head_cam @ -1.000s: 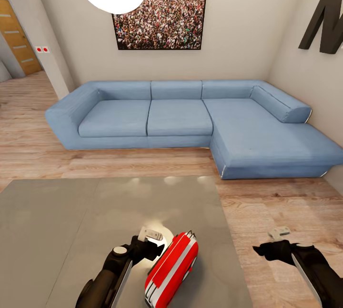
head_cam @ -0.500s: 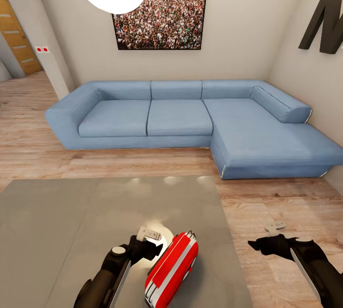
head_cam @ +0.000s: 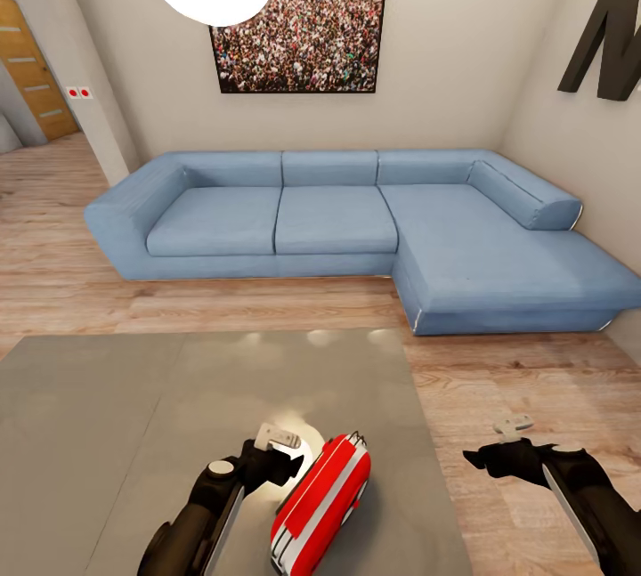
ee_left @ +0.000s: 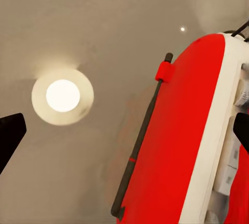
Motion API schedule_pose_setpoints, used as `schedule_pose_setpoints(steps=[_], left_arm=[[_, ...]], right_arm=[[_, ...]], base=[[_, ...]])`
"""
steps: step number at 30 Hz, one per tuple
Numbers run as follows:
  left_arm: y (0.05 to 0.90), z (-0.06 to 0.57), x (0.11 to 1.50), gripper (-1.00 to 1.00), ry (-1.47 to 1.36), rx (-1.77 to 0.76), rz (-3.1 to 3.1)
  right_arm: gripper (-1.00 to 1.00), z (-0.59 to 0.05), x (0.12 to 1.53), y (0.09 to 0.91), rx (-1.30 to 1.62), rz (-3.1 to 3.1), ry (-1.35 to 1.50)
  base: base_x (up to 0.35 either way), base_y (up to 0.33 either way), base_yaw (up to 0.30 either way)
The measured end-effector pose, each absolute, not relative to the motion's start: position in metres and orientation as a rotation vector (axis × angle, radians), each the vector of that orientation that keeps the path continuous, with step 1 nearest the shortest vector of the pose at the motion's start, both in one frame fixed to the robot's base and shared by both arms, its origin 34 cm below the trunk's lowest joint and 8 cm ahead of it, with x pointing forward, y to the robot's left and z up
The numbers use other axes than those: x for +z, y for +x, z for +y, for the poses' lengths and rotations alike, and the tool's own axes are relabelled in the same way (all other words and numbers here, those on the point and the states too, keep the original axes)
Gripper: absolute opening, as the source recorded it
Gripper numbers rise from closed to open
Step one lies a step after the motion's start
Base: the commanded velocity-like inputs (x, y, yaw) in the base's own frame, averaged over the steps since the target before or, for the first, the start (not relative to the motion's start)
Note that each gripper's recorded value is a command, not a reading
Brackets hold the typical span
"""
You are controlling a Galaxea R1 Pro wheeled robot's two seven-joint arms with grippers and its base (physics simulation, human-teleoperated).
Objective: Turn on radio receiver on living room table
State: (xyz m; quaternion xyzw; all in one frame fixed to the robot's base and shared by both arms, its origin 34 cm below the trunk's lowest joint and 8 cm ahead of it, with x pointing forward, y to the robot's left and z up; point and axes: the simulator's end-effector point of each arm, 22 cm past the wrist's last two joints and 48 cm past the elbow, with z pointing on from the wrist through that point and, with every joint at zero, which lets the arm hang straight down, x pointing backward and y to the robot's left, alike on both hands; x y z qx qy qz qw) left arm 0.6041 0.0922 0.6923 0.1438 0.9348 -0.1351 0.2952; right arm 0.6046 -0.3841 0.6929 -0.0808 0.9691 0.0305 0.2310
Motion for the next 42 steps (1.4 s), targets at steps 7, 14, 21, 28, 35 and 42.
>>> schedule_pose_setpoints(steps=[7, 14, 21, 28, 35, 42], left_arm=[[0.601, 0.093, 0.690, 1.00, 0.381, -0.363, 2.508], [0.601, 0.094, 0.690, 1.00, 0.380, -0.358, 2.511], [0.601, 0.095, 0.690, 1.00, 0.381, -0.354, 2.512], [0.601, 0.096, 0.690, 1.00, 0.378, -0.352, 2.513], [0.603, 0.103, 0.689, 1.00, 0.350, -0.346, 2.518], [0.603, 0.103, 0.689, 1.00, 0.349, -0.346, 2.518]], right_arm=[[1.00, -0.384, 0.693, 0.605, 0.086, 2.665, -0.219], [1.00, -0.384, 0.693, 0.605, 0.087, 2.664, -0.217], [1.00, -0.384, 0.693, 0.605, 0.089, 2.664, -0.216], [1.00, -0.384, 0.693, 0.605, 0.089, 2.665, -0.214], [1.00, -0.385, 0.693, 0.605, 0.088, 2.665, -0.213], [1.00, -0.385, 0.694, 0.605, 0.088, 2.665, -0.211]], base=[[0.000, 0.214, 0.000], [0.000, 0.051, 0.000], [0.000, 0.003, 0.000], [0.000, 0.000, 0.000], [0.000, 0.000, 0.000], [0.000, 0.000, 0.000]])
